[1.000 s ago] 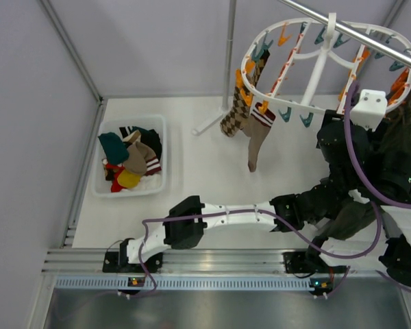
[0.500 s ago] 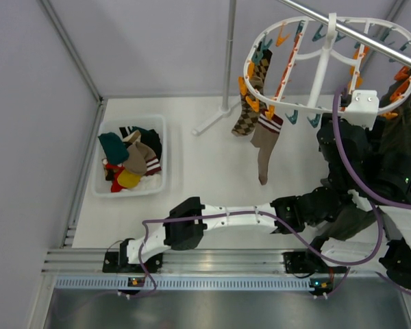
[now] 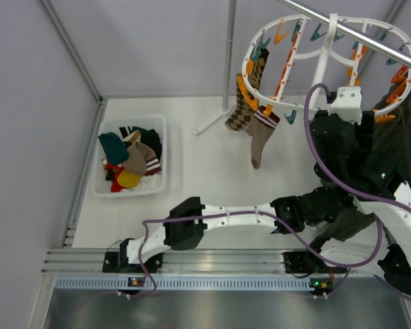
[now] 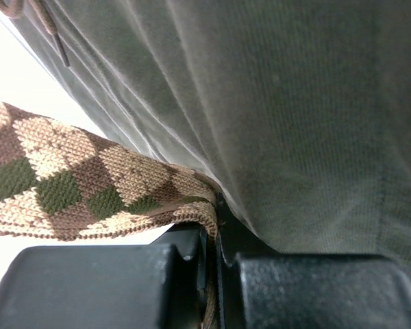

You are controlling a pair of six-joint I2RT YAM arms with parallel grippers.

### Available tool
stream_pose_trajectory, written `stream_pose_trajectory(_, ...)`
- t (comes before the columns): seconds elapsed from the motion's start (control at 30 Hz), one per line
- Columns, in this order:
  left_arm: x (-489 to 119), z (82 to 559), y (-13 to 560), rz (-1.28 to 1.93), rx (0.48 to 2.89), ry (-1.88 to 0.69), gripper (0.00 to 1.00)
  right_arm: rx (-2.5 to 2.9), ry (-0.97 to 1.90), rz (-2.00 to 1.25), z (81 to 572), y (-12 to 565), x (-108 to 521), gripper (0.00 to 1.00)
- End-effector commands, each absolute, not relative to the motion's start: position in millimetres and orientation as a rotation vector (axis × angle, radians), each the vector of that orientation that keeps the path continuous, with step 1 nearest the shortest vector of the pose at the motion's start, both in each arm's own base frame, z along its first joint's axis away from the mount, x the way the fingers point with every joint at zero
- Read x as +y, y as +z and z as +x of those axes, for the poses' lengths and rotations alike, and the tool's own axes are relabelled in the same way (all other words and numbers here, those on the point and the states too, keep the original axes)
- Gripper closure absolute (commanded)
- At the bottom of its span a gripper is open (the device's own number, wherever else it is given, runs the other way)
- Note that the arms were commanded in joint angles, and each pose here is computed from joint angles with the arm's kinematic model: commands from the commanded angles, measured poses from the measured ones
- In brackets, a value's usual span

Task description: Remove the socks clipped to the hanger

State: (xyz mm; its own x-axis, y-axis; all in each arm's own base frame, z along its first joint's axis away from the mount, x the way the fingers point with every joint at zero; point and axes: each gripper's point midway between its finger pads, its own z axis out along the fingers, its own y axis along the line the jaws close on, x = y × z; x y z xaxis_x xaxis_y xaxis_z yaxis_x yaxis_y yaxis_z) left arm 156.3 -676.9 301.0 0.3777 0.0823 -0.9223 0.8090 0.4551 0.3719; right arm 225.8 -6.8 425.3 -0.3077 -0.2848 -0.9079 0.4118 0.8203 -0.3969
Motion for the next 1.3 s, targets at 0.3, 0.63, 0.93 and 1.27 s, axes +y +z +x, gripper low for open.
stream_pose_trajectory(0.3,-669.7,140.2,318.4,1.036,1.059,-0.642,1.00,1.683,-0.775,0.171,239.7,439.0,-16.3,0.39)
stream_pose_trajectory(0.63,-667.6,151.9,329.3,0.960,1.087,-0.612,1.00,1.696,-0.814,0.171,231.8,431.4,-28.7,0.40)
stream_pose_trajectory(0.93,-659.2,154.3,339.1,0.913,1.118,-0.633,1.00,1.713,-0.809,0.158,232.3,420.9,-26.9,0.42)
stream_pose_trajectory(1.27,-640.7,158.7,344.3,0.864,1.179,-0.675,1.00,1.786,-0.381,0.058,232.3,420.4,9.7,0.37)
